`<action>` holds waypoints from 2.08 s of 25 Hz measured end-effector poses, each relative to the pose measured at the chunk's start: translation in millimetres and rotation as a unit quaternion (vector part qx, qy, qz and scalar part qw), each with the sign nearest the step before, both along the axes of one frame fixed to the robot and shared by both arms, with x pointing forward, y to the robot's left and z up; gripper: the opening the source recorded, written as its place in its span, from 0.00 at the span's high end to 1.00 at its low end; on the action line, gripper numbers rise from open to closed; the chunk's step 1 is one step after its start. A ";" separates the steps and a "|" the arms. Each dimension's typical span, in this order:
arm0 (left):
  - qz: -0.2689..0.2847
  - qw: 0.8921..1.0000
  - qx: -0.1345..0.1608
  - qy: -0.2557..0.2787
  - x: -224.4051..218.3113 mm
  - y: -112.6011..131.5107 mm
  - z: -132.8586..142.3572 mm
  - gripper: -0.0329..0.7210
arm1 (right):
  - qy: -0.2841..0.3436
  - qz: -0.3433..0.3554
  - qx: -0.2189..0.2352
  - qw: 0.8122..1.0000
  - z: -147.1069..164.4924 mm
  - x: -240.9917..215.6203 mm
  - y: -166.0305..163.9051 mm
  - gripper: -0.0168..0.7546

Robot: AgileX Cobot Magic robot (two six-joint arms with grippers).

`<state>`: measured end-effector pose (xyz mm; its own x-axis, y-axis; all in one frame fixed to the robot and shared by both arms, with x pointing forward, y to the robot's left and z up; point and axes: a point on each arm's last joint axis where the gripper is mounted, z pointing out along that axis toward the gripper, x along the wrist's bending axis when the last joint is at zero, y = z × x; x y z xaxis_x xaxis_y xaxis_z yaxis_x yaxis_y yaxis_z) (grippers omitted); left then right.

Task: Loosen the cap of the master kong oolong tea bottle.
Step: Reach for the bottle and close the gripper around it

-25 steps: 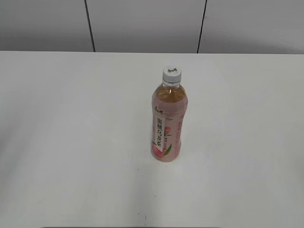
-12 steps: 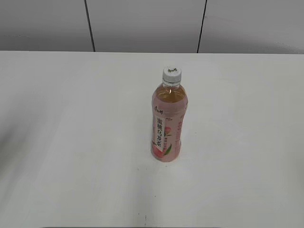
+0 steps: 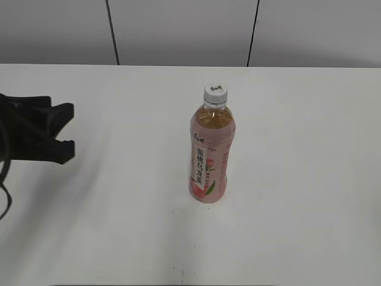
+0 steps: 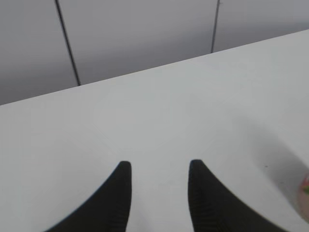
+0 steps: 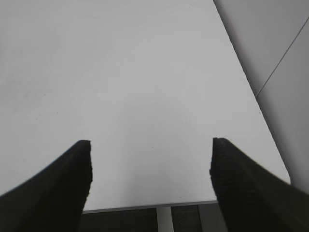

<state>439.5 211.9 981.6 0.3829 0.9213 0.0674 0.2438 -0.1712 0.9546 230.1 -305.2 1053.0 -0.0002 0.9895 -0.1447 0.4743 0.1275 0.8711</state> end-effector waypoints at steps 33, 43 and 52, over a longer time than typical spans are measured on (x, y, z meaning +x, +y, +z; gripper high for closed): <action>-0.308 0.948 -0.081 0.013 16.4 -82.7 -89.7 0.17 | 0.000 0.000 0.000 1.000 0.0 0.0 0.0 0.23; -0.345 0.932 -0.113 -0.017 36.9 -101.3 -71.3 0.17 | 0.000 0.000 0.000 1.000 0.0 0.0 0.0 0.23; -0.362 0.928 -0.093 -0.012 46.0 -108.8 -68.2 0.17 | 0.000 0.000 0.000 1.000 0.0 0.0 0.0 0.23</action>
<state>485.5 103.1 913.4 0.9059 0.4206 -0.0495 0.1068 -0.1138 0.9877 230.1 -305.2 1053.0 -0.0002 0.9895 -0.1447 0.4743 0.1275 0.8711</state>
